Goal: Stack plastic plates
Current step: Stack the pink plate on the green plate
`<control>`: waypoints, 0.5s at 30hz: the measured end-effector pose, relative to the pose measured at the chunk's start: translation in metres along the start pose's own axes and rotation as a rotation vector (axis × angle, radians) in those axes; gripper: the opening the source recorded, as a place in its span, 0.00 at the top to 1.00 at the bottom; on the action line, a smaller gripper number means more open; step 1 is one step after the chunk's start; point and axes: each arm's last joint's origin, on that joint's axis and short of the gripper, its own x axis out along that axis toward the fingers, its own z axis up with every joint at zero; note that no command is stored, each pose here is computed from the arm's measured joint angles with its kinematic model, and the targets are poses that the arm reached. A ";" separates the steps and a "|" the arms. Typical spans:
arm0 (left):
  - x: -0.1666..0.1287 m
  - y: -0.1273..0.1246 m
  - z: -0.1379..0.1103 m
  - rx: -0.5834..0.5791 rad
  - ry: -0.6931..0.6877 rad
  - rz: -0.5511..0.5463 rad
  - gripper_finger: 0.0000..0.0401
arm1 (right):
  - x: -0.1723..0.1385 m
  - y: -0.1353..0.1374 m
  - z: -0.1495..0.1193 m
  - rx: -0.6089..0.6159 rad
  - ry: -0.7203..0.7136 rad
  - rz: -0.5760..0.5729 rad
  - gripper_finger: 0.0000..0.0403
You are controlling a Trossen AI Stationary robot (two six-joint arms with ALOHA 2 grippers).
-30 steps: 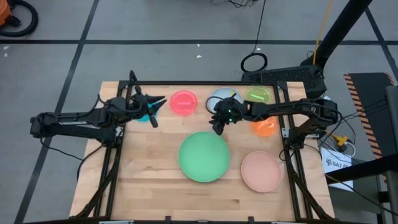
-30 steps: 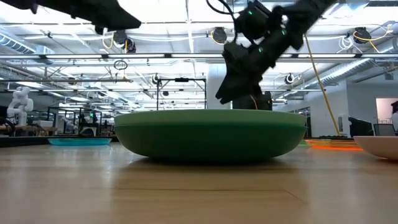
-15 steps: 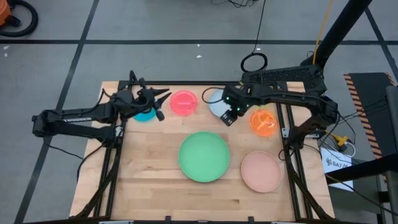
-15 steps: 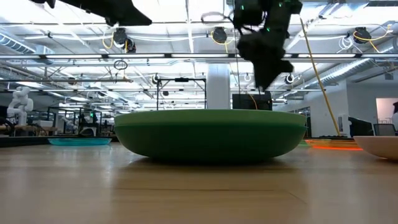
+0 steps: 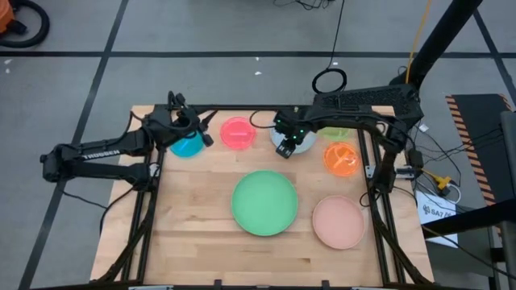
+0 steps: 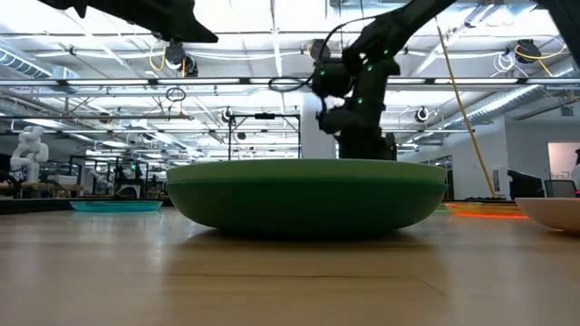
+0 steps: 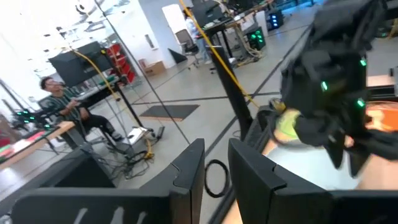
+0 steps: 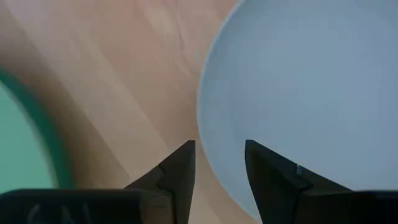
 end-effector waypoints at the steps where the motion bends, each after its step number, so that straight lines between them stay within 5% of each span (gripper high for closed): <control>1: 0.000 0.001 0.000 0.003 -0.003 0.008 0.80 | 0.004 0.001 0.001 -0.014 0.023 -0.003 0.67; 8: 0.003 0.010 -0.001 0.002 -0.005 0.057 0.80 | 0.001 0.014 -0.008 -0.065 0.165 -0.024 0.67; 15: 0.004 0.016 -0.002 0.007 -0.008 0.089 0.80 | -0.011 0.023 -0.014 -0.087 0.157 -0.096 0.67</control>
